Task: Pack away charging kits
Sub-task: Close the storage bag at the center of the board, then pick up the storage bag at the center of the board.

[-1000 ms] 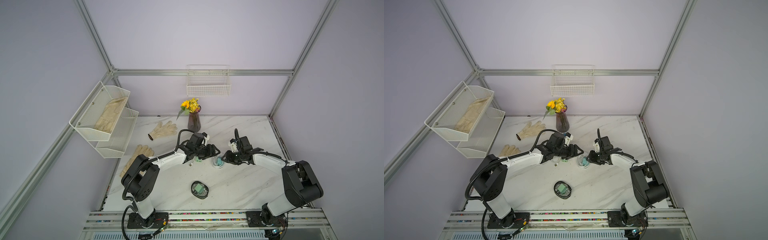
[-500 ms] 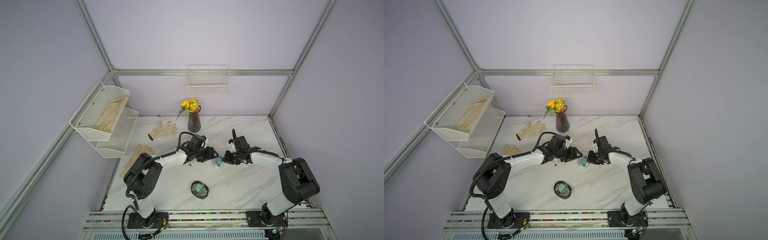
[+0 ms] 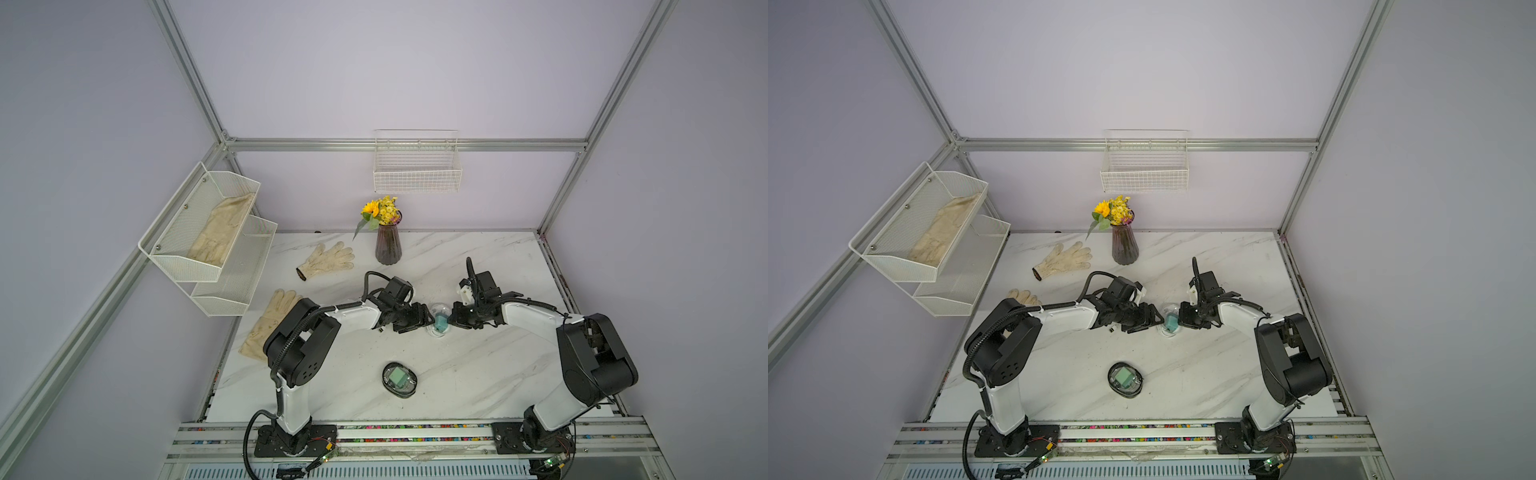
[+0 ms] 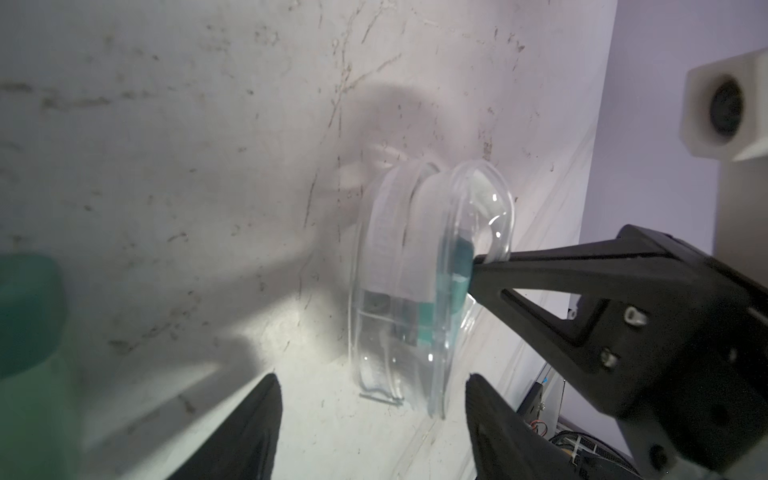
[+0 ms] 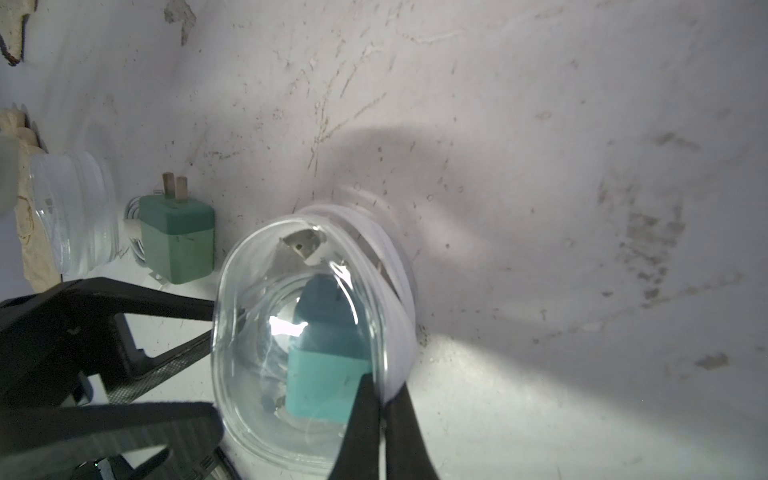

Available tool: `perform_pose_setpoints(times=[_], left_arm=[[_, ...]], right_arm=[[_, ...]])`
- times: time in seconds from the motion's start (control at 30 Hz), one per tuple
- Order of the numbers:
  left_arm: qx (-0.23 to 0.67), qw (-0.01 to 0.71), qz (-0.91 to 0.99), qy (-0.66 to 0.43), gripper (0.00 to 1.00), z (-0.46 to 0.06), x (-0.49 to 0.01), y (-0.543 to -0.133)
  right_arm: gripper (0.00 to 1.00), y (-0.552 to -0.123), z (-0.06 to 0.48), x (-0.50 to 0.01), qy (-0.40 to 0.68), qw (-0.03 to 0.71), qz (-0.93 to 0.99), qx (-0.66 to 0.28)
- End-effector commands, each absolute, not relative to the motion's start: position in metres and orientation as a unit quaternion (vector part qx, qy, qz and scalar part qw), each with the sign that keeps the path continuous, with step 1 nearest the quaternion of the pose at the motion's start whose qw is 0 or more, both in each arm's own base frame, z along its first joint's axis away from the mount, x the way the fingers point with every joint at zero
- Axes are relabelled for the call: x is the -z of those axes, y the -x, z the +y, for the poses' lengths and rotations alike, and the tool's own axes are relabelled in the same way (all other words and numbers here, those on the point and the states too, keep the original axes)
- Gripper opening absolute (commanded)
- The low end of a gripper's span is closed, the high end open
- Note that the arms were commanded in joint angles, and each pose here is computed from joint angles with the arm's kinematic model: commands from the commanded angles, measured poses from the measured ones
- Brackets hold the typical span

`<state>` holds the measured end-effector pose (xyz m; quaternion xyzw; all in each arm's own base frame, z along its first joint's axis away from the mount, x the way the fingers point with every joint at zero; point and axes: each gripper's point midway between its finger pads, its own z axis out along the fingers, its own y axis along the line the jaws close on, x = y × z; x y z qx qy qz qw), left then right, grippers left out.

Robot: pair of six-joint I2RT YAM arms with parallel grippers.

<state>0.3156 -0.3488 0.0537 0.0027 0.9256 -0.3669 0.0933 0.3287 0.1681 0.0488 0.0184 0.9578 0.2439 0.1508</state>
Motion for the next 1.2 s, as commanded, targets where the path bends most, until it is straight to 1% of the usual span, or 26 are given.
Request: perform_pose_setpoints(times=[0.0,0.37,0.6,0.73,1.07,1.17], left_arm=[[0.400,0.121,0.908,-0.033,0.70,-0.371,-0.084,-0.332],[0.442,0.115,0.888,-0.047,0.71,-0.391,-0.088,-0.338],[0.454,0.098,0.884,-0.053,0.72,-0.407,-0.086,-0.339],[0.452,0.085,0.887,-0.049,0.72,-0.413,-0.076,-0.340],[0.448,0.058,0.891,-0.035,0.65,-0.421,-0.055,-0.340],[0.450,0.044,0.891,-0.034,0.60,-0.424,-0.048,-0.339]], right_arm=[[0.00,-0.325,0.163,-0.041,-0.008,0.137,0.964,-0.227],[0.00,-0.323,0.163,-0.029,0.007,0.129,0.967,-0.221],[0.00,-0.330,0.168,-0.041,0.017,0.146,0.961,-0.235],[0.00,-0.328,0.170,-0.039,0.022,0.145,0.959,-0.241],[0.00,-0.326,0.174,-0.042,0.031,0.153,0.953,-0.258],[0.00,-0.326,0.174,-0.043,0.034,0.155,0.953,-0.258]])
